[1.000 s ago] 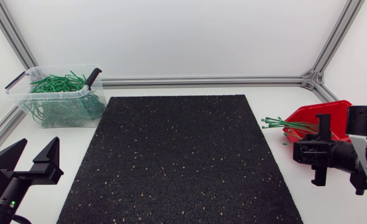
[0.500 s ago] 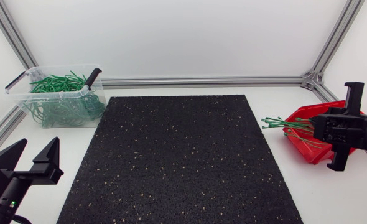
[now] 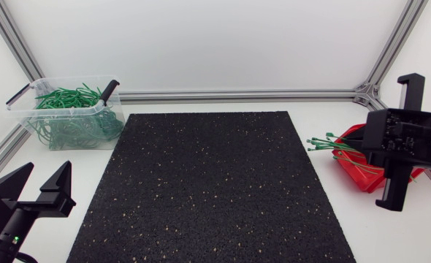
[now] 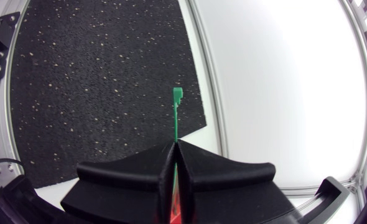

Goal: Take a green cable tie from the red box, thread the tail through the head to close it, then place it in the transparent bin on the left.

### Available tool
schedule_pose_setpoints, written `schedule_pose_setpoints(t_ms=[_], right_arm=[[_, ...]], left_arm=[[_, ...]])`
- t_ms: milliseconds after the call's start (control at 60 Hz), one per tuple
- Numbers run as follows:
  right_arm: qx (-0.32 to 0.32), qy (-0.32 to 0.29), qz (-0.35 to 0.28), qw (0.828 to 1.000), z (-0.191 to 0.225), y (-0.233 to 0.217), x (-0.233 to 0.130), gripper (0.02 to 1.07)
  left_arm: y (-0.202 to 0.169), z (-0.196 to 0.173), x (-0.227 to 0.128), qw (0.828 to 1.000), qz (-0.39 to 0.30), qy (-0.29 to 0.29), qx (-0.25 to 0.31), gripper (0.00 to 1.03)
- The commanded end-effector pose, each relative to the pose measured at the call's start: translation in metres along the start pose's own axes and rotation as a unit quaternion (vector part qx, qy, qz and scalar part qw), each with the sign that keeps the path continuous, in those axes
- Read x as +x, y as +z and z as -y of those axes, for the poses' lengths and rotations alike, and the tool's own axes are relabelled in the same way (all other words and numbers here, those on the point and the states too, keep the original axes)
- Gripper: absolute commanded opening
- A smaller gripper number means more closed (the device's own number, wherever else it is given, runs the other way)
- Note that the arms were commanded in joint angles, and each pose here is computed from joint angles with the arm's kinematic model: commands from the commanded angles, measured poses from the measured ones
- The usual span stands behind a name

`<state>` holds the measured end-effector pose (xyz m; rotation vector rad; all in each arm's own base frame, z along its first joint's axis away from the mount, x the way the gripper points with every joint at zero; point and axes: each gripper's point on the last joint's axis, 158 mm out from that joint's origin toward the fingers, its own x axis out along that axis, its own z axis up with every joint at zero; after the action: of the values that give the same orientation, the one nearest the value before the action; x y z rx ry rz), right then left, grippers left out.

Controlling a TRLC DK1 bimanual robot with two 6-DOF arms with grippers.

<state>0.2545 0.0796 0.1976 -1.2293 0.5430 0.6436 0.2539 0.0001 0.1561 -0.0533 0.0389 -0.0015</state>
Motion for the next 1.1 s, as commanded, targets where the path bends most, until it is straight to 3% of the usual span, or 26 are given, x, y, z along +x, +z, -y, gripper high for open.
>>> schedule_pose_setpoints(t_ms=[0,267,517,800,1083], right_arm=[[0.026,0.049,0.001,0.998,-0.015,0.015,0.004,0.08],[0.095,0.186,0.04,0.977,-0.046,0.062,0.02,0.08],[0.209,0.361,0.093,0.904,-0.067,0.103,0.022,0.08],[0.294,0.423,0.165,0.841,-0.061,0.133,0.018,0.08],[0.334,0.468,0.223,0.787,-0.054,0.162,0.016,0.08]], left_arm=[[-0.019,0.001,0.002,1.0,-0.017,-0.002,-0.004,0.98],[-0.003,0.001,0.001,1.0,0.003,-0.003,-0.001,0.99],[-0.002,0.007,0.01,0.999,-0.051,-0.012,-0.013,0.99],[0.018,0.033,0.015,0.992,-0.092,-0.066,-0.059,0.99],[0.034,0.074,0.02,0.966,-0.187,-0.152,-0.097,0.99]])
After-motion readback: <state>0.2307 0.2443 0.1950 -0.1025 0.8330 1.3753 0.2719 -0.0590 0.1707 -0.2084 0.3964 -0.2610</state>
